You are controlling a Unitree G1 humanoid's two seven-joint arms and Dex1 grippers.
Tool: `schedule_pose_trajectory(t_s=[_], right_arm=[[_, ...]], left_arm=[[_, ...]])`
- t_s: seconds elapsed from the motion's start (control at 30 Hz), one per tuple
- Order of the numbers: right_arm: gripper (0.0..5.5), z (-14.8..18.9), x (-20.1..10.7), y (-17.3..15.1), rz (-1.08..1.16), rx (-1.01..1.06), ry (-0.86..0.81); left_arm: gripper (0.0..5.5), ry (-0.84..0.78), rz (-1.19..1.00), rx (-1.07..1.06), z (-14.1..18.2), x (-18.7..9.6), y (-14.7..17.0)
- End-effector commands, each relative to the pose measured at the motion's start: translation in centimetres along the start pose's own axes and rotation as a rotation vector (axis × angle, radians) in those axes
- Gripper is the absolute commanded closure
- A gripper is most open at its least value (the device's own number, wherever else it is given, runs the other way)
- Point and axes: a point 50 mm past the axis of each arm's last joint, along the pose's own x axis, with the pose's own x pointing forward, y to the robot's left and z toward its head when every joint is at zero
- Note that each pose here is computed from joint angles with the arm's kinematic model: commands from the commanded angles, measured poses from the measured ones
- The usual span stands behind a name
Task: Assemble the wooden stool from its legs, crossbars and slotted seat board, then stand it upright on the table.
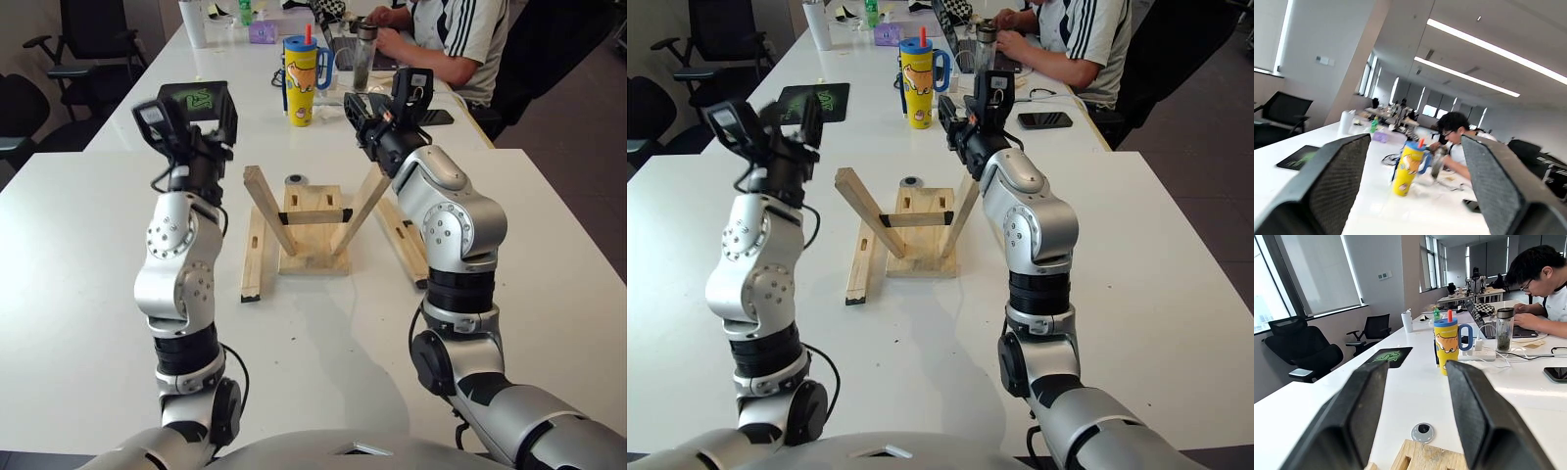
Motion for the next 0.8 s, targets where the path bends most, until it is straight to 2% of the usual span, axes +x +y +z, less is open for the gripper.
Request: schedule_pose_trajectory(t_s=[0.03, 0.17, 0.27, 0.37, 0.5, 0.6, 0.7, 0.8], right_arm=[[3.32, -4.7, -0.8, -0.7, -0.027, 0.034, 0.200], [3.32, -5.1, -1.3, -0.7, -0.034, 0.033, 0.220], [3.32, -5.2, -1.4, -0.8, -0.038, 0.039, 0.224], [3.32, -5.4, -1.5, -0.9, -0.044, 0.042, 0.230], [3.32, -5.3, -1.6, -0.9, -0.042, 0.070, 0.206], [3.32, -4.4, -1.5, -0.4, -0.018, 0.108, 0.140], [3.32, -0.3, -0.8, 1.0, 0.060, 0.219, -0.095], [3.32, 5.3, -1.2, 1.2, 0.121, 0.361, -0.387]], left_arm=[[2.10, 0.137, -0.056, -0.027, -1.9, -0.4, -1.1], [2.10, 0.583, -0.052, 0.126, -9.5, -3.4, 0.0], [2.10, 0.680, -0.037, 0.166, -11.7, -5.1, 0.8], [2.10, 0.583, -0.047, 0.134, -10.5, -4.2, 0.3], [2.10, 0.277, -0.038, 0.072, -4.9, -0.9, -0.3], [2.10, 0.128, -0.036, 0.045, -1.6, 0.5, -0.5], [2.10, 0.021, -0.048, 0.029, 1.4, 1.2, -0.8], [2.10, 0.008, -0.051, 0.032, 1.9, 1.3, -0.6]])
